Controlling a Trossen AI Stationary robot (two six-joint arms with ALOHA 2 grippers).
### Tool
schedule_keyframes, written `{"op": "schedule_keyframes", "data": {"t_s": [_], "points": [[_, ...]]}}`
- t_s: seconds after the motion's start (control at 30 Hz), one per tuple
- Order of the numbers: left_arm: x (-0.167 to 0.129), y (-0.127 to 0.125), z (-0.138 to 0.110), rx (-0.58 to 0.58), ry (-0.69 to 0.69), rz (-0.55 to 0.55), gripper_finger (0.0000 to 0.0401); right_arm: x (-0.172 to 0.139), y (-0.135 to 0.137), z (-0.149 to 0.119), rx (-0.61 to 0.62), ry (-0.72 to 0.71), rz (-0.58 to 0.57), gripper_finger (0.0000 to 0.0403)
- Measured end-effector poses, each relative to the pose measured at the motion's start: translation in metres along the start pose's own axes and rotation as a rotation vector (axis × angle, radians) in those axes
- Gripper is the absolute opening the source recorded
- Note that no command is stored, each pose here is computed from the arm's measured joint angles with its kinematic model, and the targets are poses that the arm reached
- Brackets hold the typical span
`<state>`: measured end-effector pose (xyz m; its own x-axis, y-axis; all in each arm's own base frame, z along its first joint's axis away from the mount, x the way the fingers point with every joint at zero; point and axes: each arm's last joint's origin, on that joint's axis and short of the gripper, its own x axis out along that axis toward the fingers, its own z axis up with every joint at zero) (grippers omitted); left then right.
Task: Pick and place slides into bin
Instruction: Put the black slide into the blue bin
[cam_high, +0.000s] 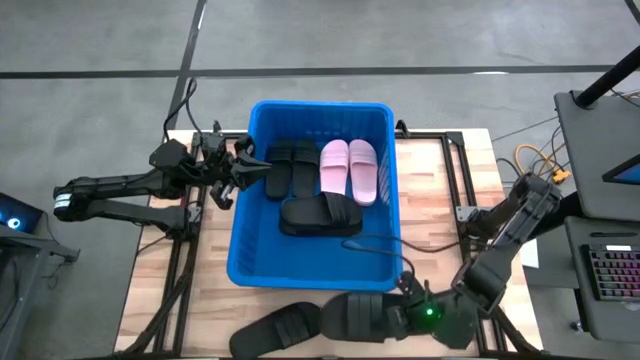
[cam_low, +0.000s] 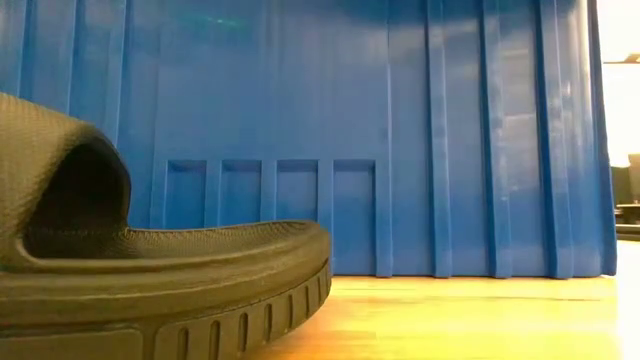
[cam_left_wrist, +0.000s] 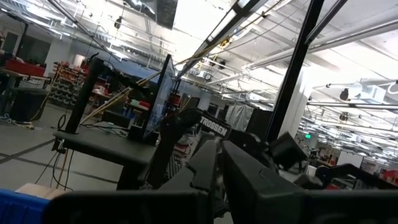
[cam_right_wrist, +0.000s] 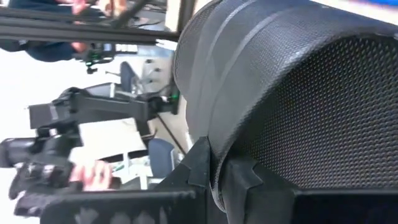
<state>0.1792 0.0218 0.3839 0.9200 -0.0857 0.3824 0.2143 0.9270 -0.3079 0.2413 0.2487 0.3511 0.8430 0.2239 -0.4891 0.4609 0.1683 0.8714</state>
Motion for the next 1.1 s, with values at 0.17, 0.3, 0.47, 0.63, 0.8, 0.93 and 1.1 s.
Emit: {"op": "schedule_keyframes", "data": {"t_s": [0.17, 0.3, 0.47, 0.63, 0.8, 0.93, 1.1], "points": [[0.0, 0.0, 0.0, 0.0, 0.0, 0.001, 0.0011, -0.002, 0.02, 0.02, -0.078, -0.044, 0.042, 0.0013], [0.0, 0.0, 0.0, 0.0, -0.001, 0.0, 0.0011, 0.003, 0.027, 0.037, -0.082, -0.104, 0.053, 0.0013], [-0.006, -0.005, 0.007, 0.007, -0.028, -0.013, 0.0011, 0.0, 0.033, 0.053, -0.104, -0.19, 0.071, 0.0012], [-0.015, -0.011, 0.016, 0.042, -0.067, -0.03, 0.0011, -0.007, 0.039, 0.067, -0.13, -0.222, 0.089, 0.0012], [-0.023, -0.016, 0.022, 0.052, -0.098, -0.044, 0.0011, -0.006, 0.042, 0.078, -0.141, -0.223, 0.085, 0.0012], [-0.027, -0.019, 0.026, 0.054, -0.113, -0.051, 0.0011, -0.006, 0.049, 0.09, -0.151, -0.196, 0.094, 0.0012], [-0.035, -0.021, 0.025, 0.043, -0.067, -0.03, 0.0011, -0.002, 0.053, 0.113, -0.145, -0.162, 0.089, 0.0012]]}}
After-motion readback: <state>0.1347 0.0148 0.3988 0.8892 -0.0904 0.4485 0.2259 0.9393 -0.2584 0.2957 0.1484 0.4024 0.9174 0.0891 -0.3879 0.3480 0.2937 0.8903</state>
